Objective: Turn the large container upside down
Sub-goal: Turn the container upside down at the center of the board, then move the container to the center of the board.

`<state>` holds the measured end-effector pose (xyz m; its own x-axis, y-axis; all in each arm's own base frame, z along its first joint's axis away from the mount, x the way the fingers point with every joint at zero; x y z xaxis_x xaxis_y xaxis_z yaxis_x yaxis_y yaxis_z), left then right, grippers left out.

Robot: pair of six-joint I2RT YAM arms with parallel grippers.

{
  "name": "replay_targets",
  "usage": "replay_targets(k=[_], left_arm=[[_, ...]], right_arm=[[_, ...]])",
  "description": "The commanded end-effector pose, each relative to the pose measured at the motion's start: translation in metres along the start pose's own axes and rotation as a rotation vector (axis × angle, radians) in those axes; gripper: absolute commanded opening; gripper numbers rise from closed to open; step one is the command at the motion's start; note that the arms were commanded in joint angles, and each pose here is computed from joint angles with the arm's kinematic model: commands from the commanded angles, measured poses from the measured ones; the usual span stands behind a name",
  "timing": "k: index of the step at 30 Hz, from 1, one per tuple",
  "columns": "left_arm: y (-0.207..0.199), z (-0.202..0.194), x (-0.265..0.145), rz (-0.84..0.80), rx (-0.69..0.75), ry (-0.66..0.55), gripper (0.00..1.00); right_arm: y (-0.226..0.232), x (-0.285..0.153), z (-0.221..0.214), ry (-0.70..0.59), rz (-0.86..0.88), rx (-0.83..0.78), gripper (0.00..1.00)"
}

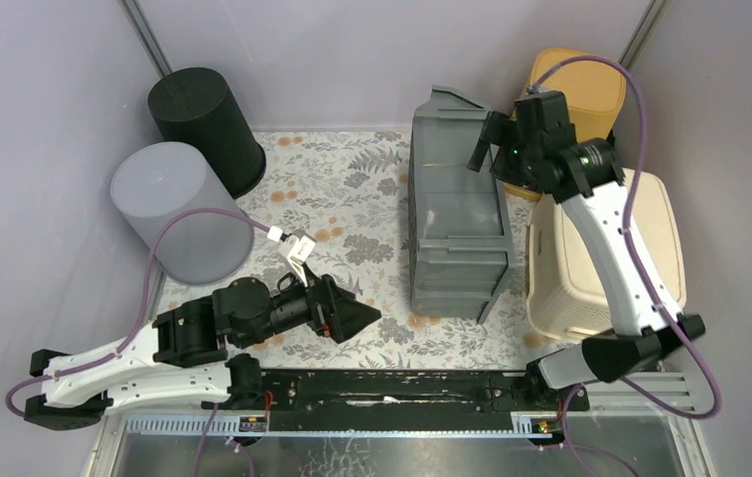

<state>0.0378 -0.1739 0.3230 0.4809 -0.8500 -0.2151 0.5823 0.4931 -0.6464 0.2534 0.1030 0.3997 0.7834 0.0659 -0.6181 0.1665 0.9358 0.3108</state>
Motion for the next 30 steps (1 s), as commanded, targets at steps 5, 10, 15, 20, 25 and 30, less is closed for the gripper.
replay_targets(k=[5,10,15,20,25,30], left_arm=[[-0.002,0.007,-0.009,0.017,-0.016,-0.03,1.0],[-0.002,0.006,-0.005,0.025,-0.014,-0.02,1.0],[-0.003,0.006,-0.002,0.034,-0.014,-0.015,1.0],[-0.005,0.007,0.0,0.036,-0.013,-0.012,1.0],[-0.007,0.009,0.001,0.034,-0.016,-0.003,1.0],[-0.006,0.008,0.0,0.037,-0.024,-0.007,1.0]], right_arm=[[0.005,-0.038,0.02,0.031,0.133,-0.059,0.99],[-0.019,-0.03,0.021,0.044,0.111,-0.09,0.99],[-0.043,-0.013,0.015,0.133,0.16,-0.076,0.99],[-0.044,0.006,0.012,0.195,0.297,-0.043,0.97],[-0.054,0.03,0.008,0.289,0.514,0.082,0.92],[-0.059,0.054,-0.001,0.395,0.647,0.179,0.83]])
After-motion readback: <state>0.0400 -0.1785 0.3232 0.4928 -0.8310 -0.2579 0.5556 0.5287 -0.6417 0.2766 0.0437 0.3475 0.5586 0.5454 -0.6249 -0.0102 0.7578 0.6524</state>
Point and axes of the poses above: each gripper's point midway between its finger pads, its own x axis out along the fingers, its own y axis along the line the jaws close on, z = x × y, the point moved 10 cm from there along -x, back along the fingers
